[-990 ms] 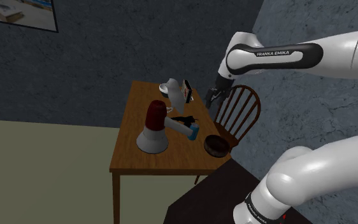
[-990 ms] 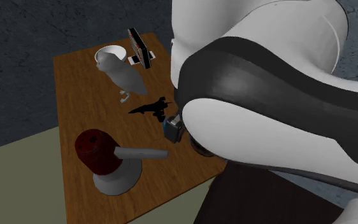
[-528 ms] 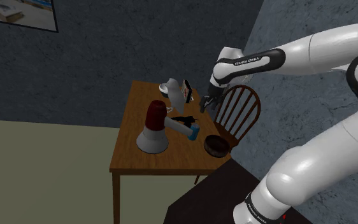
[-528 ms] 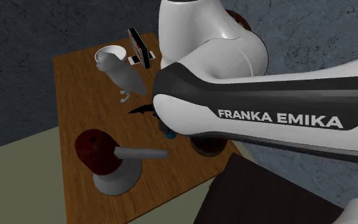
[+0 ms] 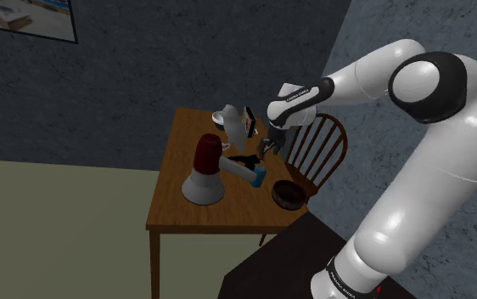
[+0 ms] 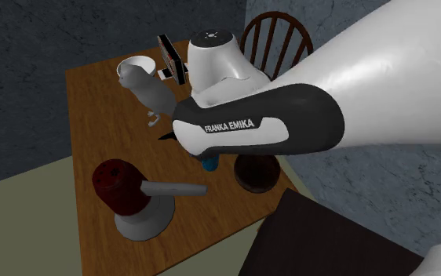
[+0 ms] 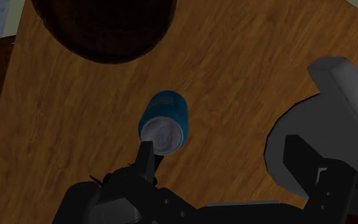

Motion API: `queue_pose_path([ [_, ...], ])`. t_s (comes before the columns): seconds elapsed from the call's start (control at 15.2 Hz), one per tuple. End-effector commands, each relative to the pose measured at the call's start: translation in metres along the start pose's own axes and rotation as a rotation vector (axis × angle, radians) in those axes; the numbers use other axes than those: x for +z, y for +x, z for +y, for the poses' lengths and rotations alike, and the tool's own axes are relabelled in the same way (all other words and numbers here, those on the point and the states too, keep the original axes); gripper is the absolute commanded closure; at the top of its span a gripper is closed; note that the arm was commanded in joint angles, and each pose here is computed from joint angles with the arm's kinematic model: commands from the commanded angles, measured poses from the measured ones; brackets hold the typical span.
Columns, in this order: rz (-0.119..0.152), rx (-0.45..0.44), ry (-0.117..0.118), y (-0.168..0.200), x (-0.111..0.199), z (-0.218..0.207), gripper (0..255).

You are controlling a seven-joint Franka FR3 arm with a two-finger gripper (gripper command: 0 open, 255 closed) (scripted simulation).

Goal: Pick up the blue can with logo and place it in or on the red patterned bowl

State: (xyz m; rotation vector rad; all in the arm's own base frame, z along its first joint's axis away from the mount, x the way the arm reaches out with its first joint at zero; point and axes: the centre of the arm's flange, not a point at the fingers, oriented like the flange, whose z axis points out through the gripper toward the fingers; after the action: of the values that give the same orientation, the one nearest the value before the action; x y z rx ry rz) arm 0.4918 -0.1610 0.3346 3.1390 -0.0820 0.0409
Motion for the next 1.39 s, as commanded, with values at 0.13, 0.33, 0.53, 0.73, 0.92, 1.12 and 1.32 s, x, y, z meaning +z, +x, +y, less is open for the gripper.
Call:
queue_pose_path([
  [0.13,-0.010,-0.005,-0.001,0.025,0.046,0.018,0],
  [0.33,-0.018,-0.009,-0.002,0.044,0.079,0.032,0],
  [0.53,-0.026,-0.012,-0.002,0.062,0.110,0.044,0],
  [0.73,-0.026,-0.012,-0.002,0.061,0.126,0.044,0],
  [0.92,-0.026,-0.012,-0.002,0.061,0.142,0.044,0],
  [1.12,-0.026,-0.012,-0.002,0.061,0.150,0.044,0],
  [1.32,-0.026,-0.012,-0.002,0.061,0.150,0.044,0],
])
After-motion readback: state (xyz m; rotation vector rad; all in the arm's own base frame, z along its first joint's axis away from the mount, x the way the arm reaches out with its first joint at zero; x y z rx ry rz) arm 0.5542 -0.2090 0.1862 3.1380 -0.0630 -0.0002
